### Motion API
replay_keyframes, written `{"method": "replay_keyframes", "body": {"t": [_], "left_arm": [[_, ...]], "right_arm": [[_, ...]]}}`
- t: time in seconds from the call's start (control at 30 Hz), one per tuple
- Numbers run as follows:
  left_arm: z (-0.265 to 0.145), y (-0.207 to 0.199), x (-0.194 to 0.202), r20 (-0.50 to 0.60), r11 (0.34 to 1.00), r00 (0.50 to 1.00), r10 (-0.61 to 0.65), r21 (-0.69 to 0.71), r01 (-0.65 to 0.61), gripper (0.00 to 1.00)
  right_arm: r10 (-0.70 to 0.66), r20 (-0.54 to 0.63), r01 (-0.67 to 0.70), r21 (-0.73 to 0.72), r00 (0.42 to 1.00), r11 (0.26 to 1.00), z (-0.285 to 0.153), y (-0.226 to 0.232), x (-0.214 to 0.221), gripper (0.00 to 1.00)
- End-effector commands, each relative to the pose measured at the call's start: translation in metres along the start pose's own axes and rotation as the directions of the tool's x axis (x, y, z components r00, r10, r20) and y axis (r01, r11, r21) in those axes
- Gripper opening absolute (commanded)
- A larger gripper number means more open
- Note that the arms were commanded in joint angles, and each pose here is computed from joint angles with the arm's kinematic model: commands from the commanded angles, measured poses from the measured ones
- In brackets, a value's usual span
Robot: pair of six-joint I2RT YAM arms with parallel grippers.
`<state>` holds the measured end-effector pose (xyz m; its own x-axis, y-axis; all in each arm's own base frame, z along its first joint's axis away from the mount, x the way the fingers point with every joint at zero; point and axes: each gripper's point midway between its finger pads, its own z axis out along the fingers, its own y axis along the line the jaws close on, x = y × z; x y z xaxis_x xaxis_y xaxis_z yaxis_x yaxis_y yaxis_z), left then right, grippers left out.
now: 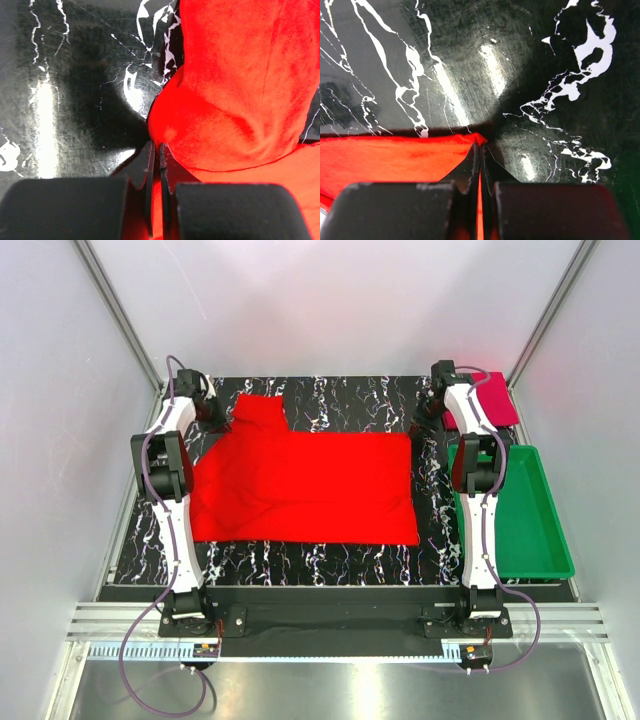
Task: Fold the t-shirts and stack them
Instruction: Fold the tshirt
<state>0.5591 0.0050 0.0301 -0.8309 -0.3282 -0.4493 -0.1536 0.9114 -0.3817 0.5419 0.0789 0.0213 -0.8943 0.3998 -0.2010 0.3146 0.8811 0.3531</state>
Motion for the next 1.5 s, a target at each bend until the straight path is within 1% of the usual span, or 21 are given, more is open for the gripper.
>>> {"method": "replay_keyframes", "body": {"t": [0.0,0.13,0.17,0.23,0.27,0.43,0.67,0.8,0.83,0.97,1.0,1.07,1.1,1.13,1.2,1.23,1.3,1.33,1.47], "left_arm": [[-0.039,-0.011,-0.042,0.144,1.000,0.989,0.025,-0.020,-0.023,0.00],[-0.054,-0.013,-0.042,0.169,0.999,0.985,0.024,-0.043,-0.017,0.00],[-0.066,-0.018,-0.047,0.198,0.999,0.980,0.031,-0.043,-0.023,0.00],[-0.071,-0.018,-0.042,0.201,0.998,0.979,0.027,-0.053,-0.016,0.00],[-0.080,-0.023,-0.045,0.224,0.999,0.974,0.026,-0.047,-0.016,0.00],[-0.093,-0.025,-0.041,0.241,0.998,0.970,0.022,-0.059,-0.008,0.00],[-0.112,-0.021,-0.036,0.258,0.994,0.966,0.015,-0.106,0.013,0.00],[-0.113,-0.017,-0.024,0.230,0.993,0.973,0.004,-0.116,0.023,0.00],[-0.112,-0.017,-0.021,0.224,0.992,0.975,0.001,-0.119,0.027,0.00],[-0.117,-0.017,-0.014,0.212,0.992,0.977,-0.010,-0.120,0.037,0.00],[-0.117,-0.014,-0.012,0.210,0.991,0.978,-0.013,-0.131,0.041,0.00],[-0.122,-0.015,-0.010,0.212,0.989,0.977,-0.010,-0.139,0.040,0.00],[-0.123,-0.012,-0.006,0.207,0.988,0.978,-0.010,-0.148,0.041,0.00],[-0.126,-0.012,-0.005,0.209,0.987,0.978,-0.007,-0.153,0.039,0.00],[-0.126,-0.008,0.002,0.193,0.985,0.981,-0.008,-0.170,0.042,0.00],[-0.130,-0.009,0.002,0.196,0.985,0.981,-0.002,-0.170,0.036,0.00],[-0.130,-0.007,0.009,0.180,0.984,0.984,0.001,-0.176,0.032,0.00],[-0.133,-0.007,0.010,0.179,0.984,0.984,0.001,-0.176,0.031,0.00],[-0.137,-0.005,0.022,0.159,0.983,0.987,0.001,-0.184,0.028,0.00]], "right_arm": [[-0.032,0.073,0.031,0.007,0.997,0.999,-0.032,0.008,-0.017,0.00],[-0.033,0.082,0.032,0.012,0.996,0.999,-0.046,0.009,-0.014,0.00],[-0.028,0.081,0.028,0.010,0.996,1.000,-0.048,0.010,-0.013,0.00],[-0.026,0.098,0.027,-0.011,0.995,1.000,-0.058,0.017,-0.016,0.00],[-0.020,0.100,0.022,-0.023,0.995,1.000,-0.062,0.021,-0.016,0.00],[-0.012,0.118,0.017,-0.041,0.993,0.999,-0.080,0.028,-0.017,0.00],[0.011,0.067,-0.007,-0.062,0.998,0.998,-0.094,0.031,0.002,0.00],[0.006,0.044,-0.003,-0.063,0.999,0.998,-0.104,0.028,0.015,0.00],[0.011,0.021,-0.009,-0.053,1.000,0.999,-0.101,0.023,0.023,0.00],[0.008,0.009,-0.008,-0.042,1.000,0.999,-0.104,0.018,0.036,0.00],[0.005,0.019,-0.005,-0.049,1.000,0.999,-0.110,0.019,0.037,0.00],[0.019,-0.002,-0.019,-0.049,1.000,0.999,-0.107,0.016,0.047,0.00],[0.019,0.007,-0.018,-0.058,1.000,0.998,-0.113,0.017,0.048,0.00],[0.024,-0.013,-0.024,-0.053,1.000,0.998,-0.110,0.013,0.057,0.00],[0.022,-0.008,-0.023,-0.064,1.000,0.998,-0.116,0.014,0.061,0.00],[0.030,-0.030,-0.032,-0.055,0.999,0.998,-0.113,0.009,0.070,0.00],[0.027,-0.021,-0.028,-0.063,0.999,0.998,-0.119,0.009,0.074,0.00],[0.030,-0.037,-0.032,-0.055,0.999,0.998,-0.115,0.005,0.082,0.00],[0.027,-0.041,-0.029,-0.054,0.999,0.998,-0.118,-0.001,0.094,0.00]]}}
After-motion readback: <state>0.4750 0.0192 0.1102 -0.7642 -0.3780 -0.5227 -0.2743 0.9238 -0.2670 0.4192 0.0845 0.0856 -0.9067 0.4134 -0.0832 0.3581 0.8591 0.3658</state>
